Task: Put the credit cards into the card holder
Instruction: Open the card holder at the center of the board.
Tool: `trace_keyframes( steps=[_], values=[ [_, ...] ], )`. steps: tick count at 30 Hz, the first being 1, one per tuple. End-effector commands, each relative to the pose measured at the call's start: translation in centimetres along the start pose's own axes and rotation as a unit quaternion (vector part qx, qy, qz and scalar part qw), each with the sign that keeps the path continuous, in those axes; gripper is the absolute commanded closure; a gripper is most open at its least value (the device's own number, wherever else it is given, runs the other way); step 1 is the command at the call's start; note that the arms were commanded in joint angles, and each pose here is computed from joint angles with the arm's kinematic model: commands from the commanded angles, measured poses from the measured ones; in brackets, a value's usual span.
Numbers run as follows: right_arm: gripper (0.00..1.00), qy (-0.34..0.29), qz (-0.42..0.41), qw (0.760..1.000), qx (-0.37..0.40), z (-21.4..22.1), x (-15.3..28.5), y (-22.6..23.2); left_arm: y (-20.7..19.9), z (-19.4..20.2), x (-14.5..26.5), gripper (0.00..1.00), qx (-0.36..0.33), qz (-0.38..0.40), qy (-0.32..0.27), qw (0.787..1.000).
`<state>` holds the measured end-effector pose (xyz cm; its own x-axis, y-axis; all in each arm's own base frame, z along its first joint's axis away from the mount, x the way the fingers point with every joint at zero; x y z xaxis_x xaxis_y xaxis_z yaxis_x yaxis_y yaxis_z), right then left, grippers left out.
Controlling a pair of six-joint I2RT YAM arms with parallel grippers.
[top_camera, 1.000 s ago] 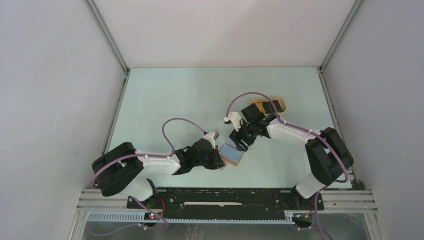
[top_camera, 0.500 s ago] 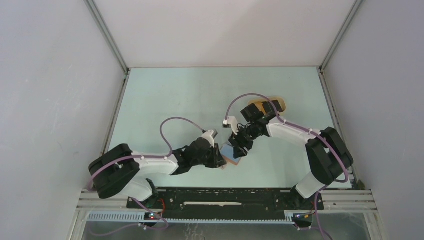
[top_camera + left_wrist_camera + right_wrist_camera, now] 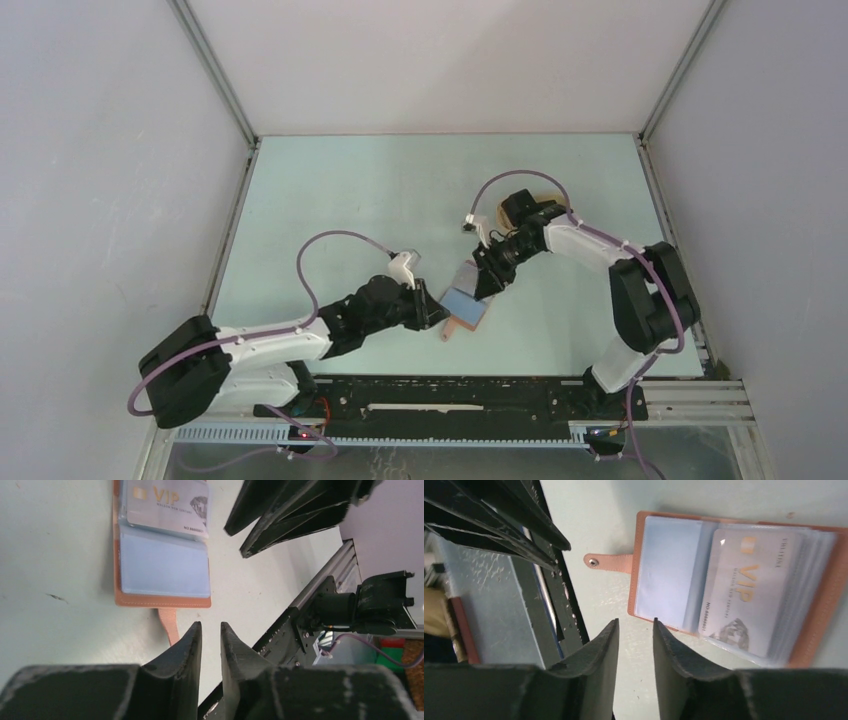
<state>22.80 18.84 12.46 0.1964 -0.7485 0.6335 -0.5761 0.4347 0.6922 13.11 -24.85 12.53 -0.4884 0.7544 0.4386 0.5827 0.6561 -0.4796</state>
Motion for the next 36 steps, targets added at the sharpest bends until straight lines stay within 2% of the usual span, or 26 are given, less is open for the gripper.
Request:
trace_keyframes(
  steps=[1, 5, 10, 17, 27, 36],
  values=[
    [0.64, -0.078, 0.073, 0.993, 0.048, -1.8, 3.0, 0.7, -0.7, -2.8, -1.1, 0.78, -0.024, 0.01, -0.036, 0.999],
    [0.66, -0.118, 0.167, 0.979, 0.026, -2.6, 4.1, -1.7, -0.3, -2.8, -3.9, 0.81, -0.012, 0.003, -0.009, 1.0],
    [0.6, -0.102, 0.197, 0.975, -0.009, -3.5, 2.9, -3.9, 1.5, -1.8, -7.2, 0.83, 0.003, -0.035, 0.037, 0.999],
    [0.55, -0.061, 0.221, 0.972, -0.055, -3.1, 1.5, -6.3, 2.7, -2.7, -8.9, 0.8, -0.001, -0.093, 0.045, 0.995],
    [0.75, -0.031, 0.204, 0.973, -0.103, -1.6, 1.2, -6.4, 4.4, -3.6, -11.5, 0.78, 0.014, -0.122, 0.071, 0.99],
    [0.74, -0.033, 0.171, 0.976, -0.132, -0.2, 1.5, -5.3, 5.0, -4.2, -13.1, 0.76, 0.023, -0.119, 0.088, 0.989]
  ],
)
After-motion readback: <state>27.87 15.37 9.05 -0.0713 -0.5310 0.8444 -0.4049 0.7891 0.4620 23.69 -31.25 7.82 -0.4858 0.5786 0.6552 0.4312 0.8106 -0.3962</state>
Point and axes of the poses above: each gripper's point midway between its finger pads, its own x axis back along the fingers, its own y axis along the line the jaws close on, z = x × y, the point moved 7 cm from there along x, back along the fingers, and after that the axes turned 15 degrees about -x, right-handed, at the moved point
